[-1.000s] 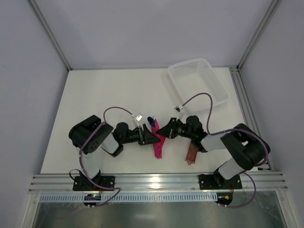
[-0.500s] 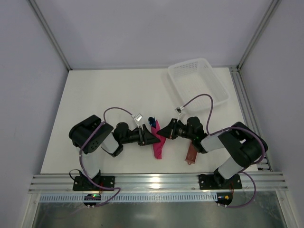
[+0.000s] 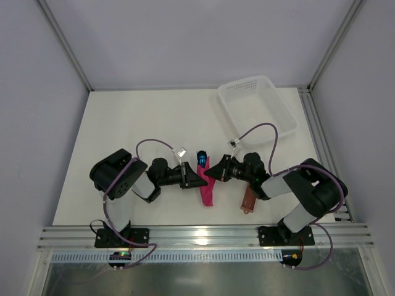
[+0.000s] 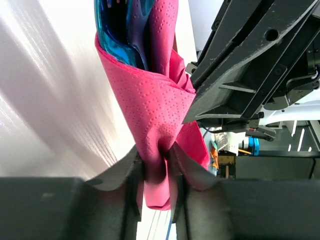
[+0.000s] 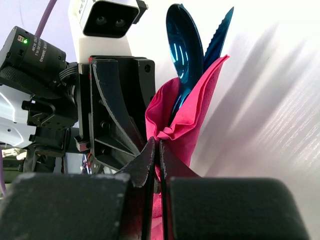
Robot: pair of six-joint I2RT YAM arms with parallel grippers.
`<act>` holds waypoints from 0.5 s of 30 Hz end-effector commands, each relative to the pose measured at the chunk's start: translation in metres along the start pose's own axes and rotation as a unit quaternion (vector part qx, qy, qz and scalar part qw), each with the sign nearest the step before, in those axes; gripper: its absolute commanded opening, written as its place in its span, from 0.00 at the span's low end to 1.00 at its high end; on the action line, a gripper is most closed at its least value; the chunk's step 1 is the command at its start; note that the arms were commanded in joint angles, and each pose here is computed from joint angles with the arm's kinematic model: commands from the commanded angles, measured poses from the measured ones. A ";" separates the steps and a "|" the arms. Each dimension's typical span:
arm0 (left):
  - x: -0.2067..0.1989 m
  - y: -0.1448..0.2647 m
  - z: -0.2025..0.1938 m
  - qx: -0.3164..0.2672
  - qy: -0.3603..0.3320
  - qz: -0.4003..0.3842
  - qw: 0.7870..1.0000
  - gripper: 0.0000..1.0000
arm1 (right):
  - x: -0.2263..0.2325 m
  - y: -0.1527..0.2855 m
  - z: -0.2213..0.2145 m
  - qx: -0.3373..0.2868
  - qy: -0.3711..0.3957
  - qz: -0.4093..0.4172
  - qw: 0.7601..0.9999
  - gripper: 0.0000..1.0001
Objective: Place the utensils on the paper napkin and roll it up
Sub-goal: Pick up the utensils from the center of the board.
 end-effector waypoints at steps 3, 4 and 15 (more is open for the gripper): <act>-0.063 -0.001 0.022 -0.027 -0.105 -0.123 0.987 0.17 | 0.006 0.000 0.007 -0.008 0.022 0.012 1.000 0.04; -0.063 -0.001 0.021 -0.026 -0.104 -0.123 0.987 0.12 | 0.009 0.001 0.010 -0.011 0.026 0.015 0.999 0.04; -0.072 0.001 0.021 -0.023 -0.104 -0.132 0.985 0.00 | 0.002 0.035 0.045 0.005 0.099 -0.141 0.985 0.38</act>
Point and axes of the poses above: each gripper's point midway between its finger pads, its own y axis back along the fingers, its own x axis along the line the jaws close on, z = x × y, the point moved 1 cm from there along y, back along the fingers, and after that the axes turned 8 degrees about y, right-handed, at the moved point
